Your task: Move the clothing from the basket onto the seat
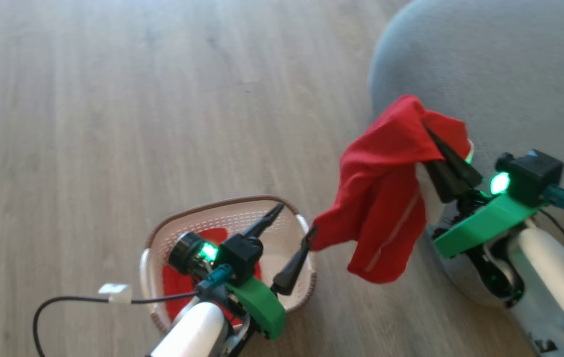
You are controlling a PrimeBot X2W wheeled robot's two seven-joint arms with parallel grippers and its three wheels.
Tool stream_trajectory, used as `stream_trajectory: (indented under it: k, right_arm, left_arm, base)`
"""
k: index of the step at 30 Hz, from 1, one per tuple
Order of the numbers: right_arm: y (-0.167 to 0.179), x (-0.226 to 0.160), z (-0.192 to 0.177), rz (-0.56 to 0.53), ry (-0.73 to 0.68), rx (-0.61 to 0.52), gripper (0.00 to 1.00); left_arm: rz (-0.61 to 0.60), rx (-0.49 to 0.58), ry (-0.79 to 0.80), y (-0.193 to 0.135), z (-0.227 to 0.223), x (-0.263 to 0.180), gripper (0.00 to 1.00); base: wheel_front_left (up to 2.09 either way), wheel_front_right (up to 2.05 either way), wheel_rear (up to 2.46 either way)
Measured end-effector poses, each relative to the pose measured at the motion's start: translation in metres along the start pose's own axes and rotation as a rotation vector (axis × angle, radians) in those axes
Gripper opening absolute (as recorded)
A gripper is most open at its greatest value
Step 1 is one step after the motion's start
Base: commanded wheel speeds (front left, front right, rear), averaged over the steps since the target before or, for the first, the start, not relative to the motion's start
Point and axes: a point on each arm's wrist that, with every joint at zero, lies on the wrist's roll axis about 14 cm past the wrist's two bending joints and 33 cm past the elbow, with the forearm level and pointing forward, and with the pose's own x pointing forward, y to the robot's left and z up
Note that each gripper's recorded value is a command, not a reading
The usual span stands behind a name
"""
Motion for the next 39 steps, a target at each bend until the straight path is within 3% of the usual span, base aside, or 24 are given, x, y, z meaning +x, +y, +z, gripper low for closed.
stream_trajectory:
  k: [7, 13, 21, 25, 31, 35, 39]
  right_arm:
    - [-0.048, -0.04, 0.016, -0.173, -0.028, -0.023, 0.0]
    - [-0.067, -0.056, 0.018, -0.248, -0.034, -0.025, 0.0]
    - [-0.091, -0.05, 0.006, -0.317, -0.011, -0.003, 0.0]
    - [-0.116, -0.02, 0.008, -0.346, -0.028, 0.007, 0.0]
    - [-0.2, 0.048, 0.078, -0.481, -0.23, -0.026, 0.0]
    - [-0.276, 0.059, 0.132, -0.666, -0.379, -0.053, 0.0]
    - [-0.324, 0.068, 0.16, -0.796, -0.446, -0.103, 0.0]
  left_arm:
    - [-0.126, -0.021, 0.017, -0.038, -0.009, 0.016, 1.0]
    - [-0.153, -0.038, 0.023, -0.044, -0.013, 0.021, 1.0]
    - [-0.145, -0.064, 0.035, -0.034, -0.023, 0.029, 1.0]
    - [-0.129, -0.066, 0.04, -0.021, -0.032, 0.039, 1.0]
    - [-0.11, -0.072, 0.051, 0.007, -0.052, 0.058, 1.0]
    - [-0.065, -0.095, 0.081, 0.031, -0.074, 0.06, 1.0]
    - [0.015, -0.131, 0.124, 0.058, -0.1, 0.053, 1.0]
  base:
    - [0.0, 0.0, 0.0]
    - [0.0, 0.0, 0.0]
    - [0.0, 0.0, 0.0]
    - [0.0, 0.0, 0.0]
    - [0.0, 0.0, 0.0]
    - [0.0, 0.0, 0.0]
    - [0.0, 0.0, 0.0]
